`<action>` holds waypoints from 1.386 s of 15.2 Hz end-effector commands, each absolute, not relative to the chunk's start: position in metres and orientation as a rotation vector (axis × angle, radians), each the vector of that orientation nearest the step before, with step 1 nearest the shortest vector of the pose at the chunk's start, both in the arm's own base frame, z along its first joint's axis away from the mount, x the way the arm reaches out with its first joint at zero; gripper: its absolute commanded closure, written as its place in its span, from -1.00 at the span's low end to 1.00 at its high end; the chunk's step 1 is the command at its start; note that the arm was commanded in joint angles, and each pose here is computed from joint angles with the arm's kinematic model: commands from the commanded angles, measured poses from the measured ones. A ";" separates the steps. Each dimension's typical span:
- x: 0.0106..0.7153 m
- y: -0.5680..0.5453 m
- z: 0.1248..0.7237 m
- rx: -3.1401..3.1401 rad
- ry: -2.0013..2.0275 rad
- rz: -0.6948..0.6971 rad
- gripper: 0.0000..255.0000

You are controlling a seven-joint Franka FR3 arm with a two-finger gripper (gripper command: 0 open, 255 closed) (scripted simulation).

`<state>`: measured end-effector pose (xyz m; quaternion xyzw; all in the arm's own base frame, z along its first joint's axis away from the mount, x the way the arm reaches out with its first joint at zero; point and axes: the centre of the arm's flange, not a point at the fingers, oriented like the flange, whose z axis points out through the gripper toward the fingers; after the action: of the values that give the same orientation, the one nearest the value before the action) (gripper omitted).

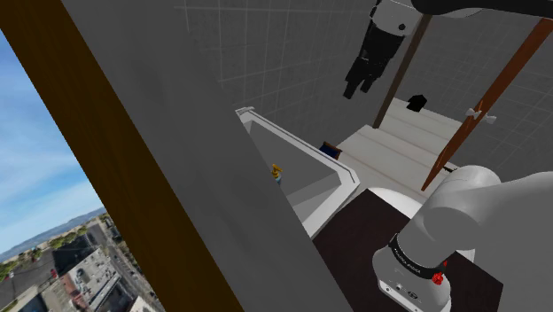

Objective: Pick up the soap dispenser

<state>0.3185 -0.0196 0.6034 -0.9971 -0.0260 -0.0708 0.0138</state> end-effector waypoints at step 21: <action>0.446 0.037 0.377 -3.050 -0.075 -0.113 -1.00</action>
<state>0.4386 0.0333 0.3871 -0.9981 -0.0249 -0.0379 0.0425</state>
